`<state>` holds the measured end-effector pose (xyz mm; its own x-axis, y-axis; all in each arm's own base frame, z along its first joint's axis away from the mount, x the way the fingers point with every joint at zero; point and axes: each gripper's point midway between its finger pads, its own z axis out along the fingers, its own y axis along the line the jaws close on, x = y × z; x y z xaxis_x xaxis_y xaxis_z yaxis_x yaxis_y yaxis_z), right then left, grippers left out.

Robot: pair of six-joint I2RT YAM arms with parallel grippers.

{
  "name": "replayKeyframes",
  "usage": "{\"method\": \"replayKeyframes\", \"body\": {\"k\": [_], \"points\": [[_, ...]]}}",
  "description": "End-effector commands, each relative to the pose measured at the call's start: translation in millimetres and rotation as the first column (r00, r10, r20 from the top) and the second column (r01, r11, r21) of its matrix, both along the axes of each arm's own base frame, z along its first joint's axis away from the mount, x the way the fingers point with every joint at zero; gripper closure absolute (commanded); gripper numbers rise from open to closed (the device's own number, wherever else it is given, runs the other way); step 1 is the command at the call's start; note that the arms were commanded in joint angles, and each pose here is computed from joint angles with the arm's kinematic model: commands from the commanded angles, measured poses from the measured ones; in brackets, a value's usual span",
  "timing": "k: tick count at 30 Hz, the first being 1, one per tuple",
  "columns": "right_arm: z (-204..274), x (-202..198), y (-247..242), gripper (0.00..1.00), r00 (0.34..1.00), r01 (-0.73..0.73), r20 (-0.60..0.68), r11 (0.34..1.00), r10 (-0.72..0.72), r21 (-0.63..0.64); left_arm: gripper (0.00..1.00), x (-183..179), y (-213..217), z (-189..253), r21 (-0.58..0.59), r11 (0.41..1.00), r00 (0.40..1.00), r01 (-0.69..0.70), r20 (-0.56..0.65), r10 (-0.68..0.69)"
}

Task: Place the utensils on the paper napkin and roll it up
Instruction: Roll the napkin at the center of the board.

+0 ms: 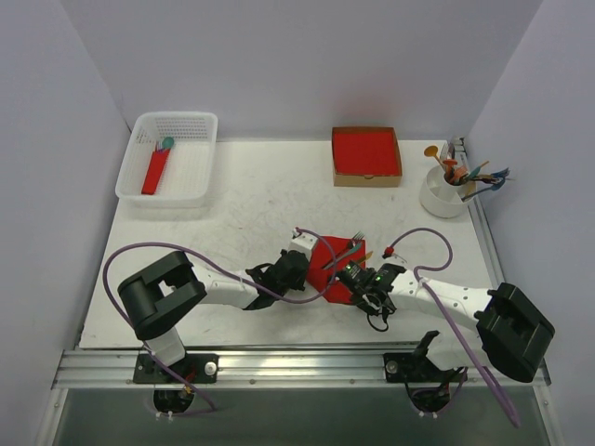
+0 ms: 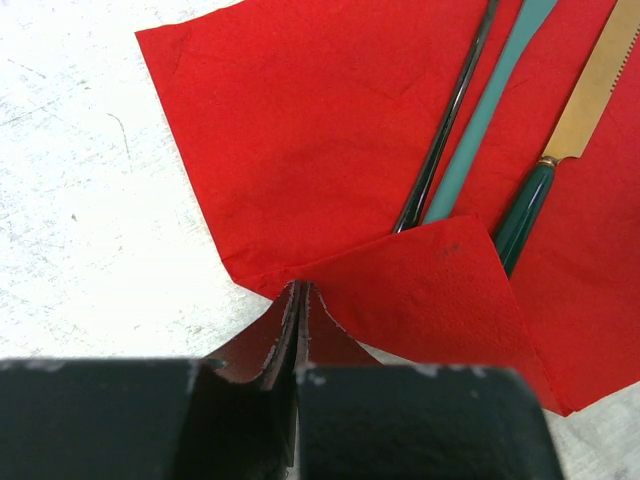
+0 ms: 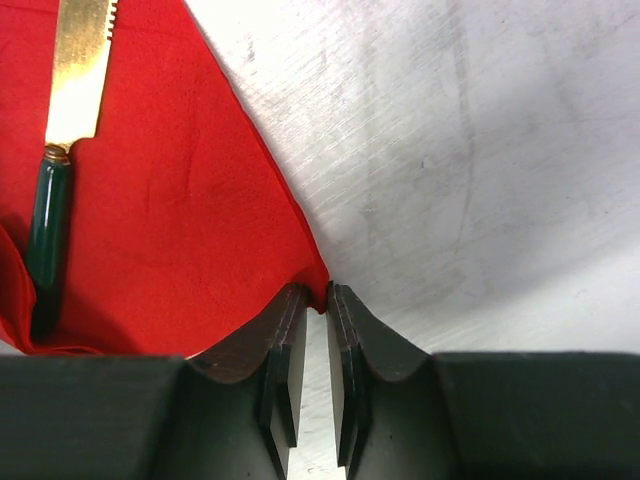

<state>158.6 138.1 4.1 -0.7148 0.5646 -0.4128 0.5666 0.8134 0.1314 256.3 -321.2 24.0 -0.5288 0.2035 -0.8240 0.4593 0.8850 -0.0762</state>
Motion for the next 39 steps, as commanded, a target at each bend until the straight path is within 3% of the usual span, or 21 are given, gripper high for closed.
{"method": "replayKeyframes", "body": {"k": [1, 8, 12, 19, 24, 31, 39], "points": [[7, 0, -16, 0.87, 1.0, 0.012, 0.021, 0.997, -0.01, -0.077, 0.96, 0, -6, 8, -0.002, 1.0, 1.0, 0.012, 0.013, -0.012], [21, 17, -2, 1.0, 0.997, -0.039, 0.067, 0.997, 0.043, -0.062, 0.94, 1, -10, 17, 0.004, 1.0, 0.999, 0.029, 0.031, -0.029], [28, 25, 5, 1.0, 0.993, -0.064, 0.094, 0.997, 0.068, -0.047, 0.82, -1, -13, 24, -0.006, 0.999, 0.998, 0.052, 0.047, -0.051], [40, 40, 15, 1.0, 0.982, -0.098, 0.165, 0.995, 0.094, 0.018, 0.8, -2, -18, 24, -0.027, 0.997, 0.996, 0.074, 0.053, -0.072], [46, 46, 13, 1.0, 0.978, -0.103, 0.183, 0.994, 0.098, 0.02, 0.73, -4, -24, 29, -0.055, 0.994, 0.994, 0.097, 0.061, -0.094], [37, 47, 6, 1.0, 0.98, -0.113, 0.169, 0.993, 0.107, 0.023, 0.65, -11, -31, 37, -0.105, 0.98, 0.983, 0.168, 0.086, -0.159], [28, 41, 2, 1.0, 0.984, -0.116, 0.14, 0.992, 0.11, 0.037, 0.63, -23, -41, 37, -0.139, 0.955, 0.964, 0.262, 0.092, -0.251]]}}
